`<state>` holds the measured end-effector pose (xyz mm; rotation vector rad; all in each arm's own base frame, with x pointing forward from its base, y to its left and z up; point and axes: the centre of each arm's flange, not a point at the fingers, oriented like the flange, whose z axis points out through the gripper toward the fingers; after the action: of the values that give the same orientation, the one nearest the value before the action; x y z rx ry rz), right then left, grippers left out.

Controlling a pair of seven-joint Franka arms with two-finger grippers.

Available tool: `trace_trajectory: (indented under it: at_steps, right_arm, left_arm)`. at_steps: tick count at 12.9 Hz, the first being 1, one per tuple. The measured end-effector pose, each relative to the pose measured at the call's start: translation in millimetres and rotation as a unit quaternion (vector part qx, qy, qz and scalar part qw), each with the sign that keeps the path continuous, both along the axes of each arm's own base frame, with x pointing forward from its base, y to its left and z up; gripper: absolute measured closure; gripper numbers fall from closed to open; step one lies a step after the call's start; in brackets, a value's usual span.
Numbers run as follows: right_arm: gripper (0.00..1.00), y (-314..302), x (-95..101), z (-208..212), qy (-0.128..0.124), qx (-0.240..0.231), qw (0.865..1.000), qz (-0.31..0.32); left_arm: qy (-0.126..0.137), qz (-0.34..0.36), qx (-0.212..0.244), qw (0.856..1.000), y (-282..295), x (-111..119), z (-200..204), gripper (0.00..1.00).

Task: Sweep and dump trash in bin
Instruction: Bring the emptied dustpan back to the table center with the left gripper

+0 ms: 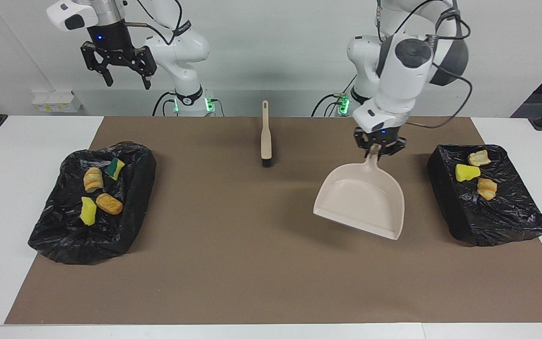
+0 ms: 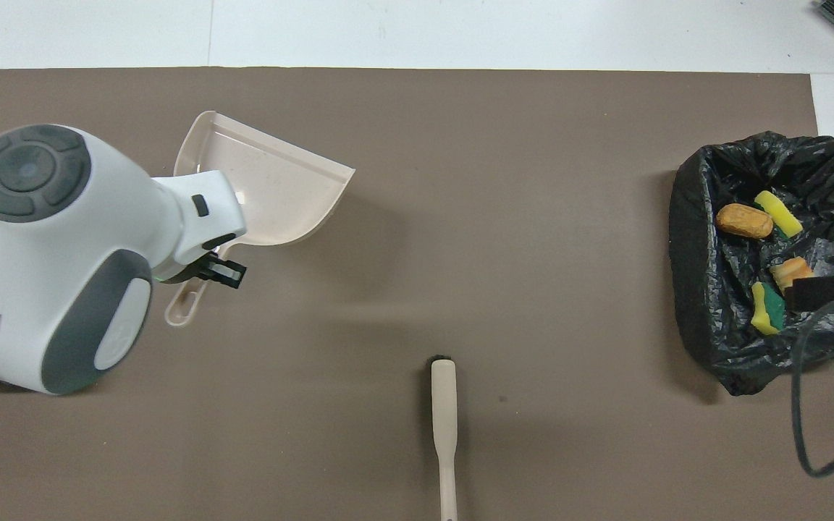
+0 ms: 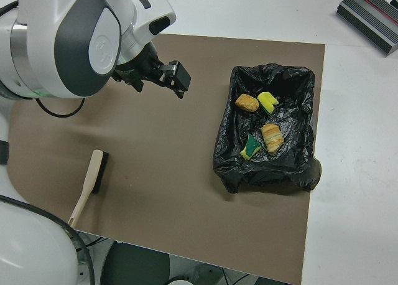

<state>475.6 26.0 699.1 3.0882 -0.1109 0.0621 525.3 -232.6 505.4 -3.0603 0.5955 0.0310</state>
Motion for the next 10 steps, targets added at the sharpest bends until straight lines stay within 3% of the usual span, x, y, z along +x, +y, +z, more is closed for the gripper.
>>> trace_trajectory:
  at_steps: [5, 10]
  right_arm:
    - [0.0, -4, 1.0, -1, 0.002, 0.016, 1.0, -0.005]
    - [0.0, 0, 1.8, -1, 0.0, 0.016, 1.0, -0.017]
  left_arm:
    - [0.009, 0.08, -0.015, 0.997, -150, 2, -70, 0.68]
    - [0.002, 0.088, -0.008, 0.996, -203, 3, -117, 0.68]
